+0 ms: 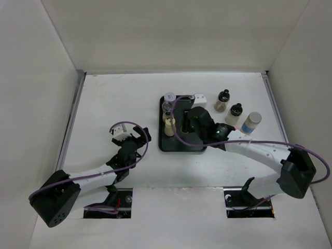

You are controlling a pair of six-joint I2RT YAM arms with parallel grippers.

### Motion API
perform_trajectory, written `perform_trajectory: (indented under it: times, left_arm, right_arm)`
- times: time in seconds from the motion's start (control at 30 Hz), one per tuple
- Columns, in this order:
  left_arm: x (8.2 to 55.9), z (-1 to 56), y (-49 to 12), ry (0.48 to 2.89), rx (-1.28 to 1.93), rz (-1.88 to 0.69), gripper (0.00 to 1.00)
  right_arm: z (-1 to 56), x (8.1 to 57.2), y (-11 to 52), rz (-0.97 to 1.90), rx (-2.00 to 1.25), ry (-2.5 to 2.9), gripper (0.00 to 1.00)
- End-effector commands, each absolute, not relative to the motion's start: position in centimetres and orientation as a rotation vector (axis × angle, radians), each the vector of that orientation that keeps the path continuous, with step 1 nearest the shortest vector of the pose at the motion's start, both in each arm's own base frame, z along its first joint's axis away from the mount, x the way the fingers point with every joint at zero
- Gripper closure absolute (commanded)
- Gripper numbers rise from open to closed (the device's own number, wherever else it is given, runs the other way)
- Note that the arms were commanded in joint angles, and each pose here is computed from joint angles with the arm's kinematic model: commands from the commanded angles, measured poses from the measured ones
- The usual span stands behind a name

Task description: Organize the condiment bottles

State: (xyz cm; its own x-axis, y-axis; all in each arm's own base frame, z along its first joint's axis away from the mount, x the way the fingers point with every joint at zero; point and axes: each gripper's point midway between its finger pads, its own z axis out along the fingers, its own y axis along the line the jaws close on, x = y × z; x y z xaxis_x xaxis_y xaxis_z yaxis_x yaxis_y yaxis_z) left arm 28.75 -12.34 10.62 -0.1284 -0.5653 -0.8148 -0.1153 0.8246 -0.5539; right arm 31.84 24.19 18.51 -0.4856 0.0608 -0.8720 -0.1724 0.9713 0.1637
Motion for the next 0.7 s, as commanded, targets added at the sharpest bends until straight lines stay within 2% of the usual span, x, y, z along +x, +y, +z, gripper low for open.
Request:
perform_trajectory:
  times: [0.0, 0.3, 0.53, 0.6, 0.67]
  left_arm:
    - [29.0, 11.0, -12.2, 1.654, -0.572, -0.45, 0.0]
    - [29.0, 11.1, -12.1, 1.651, -0.583, -0.464, 0.0]
    - [29.0, 11.0, -12.4, 1.663, -0.575, -0.47, 0.0]
    - [29.1, 10.7, -12.4, 1.668, -0.574, -0.463, 0.0]
    - [29.2, 10.5, -12.4, 1.679, -0.572, -0.455, 0.0]
  right_arm:
    - [20.7, 31.8, 29.5, 0.445, -0.113, 2.003, 0.68]
    - [17.4, 30.3, 35.5, 0.523, -0.242, 2.049, 0.68]
    - [14.1, 29.8, 36.6, 0.483, -0.284, 2.108, 0.66]
    - [13.5, 29.6, 36.6, 0.473, -0.288, 2.118, 0.63]
    - [13.2, 29.6, 36.5, 0.471, -0.285, 2.124, 0.53]
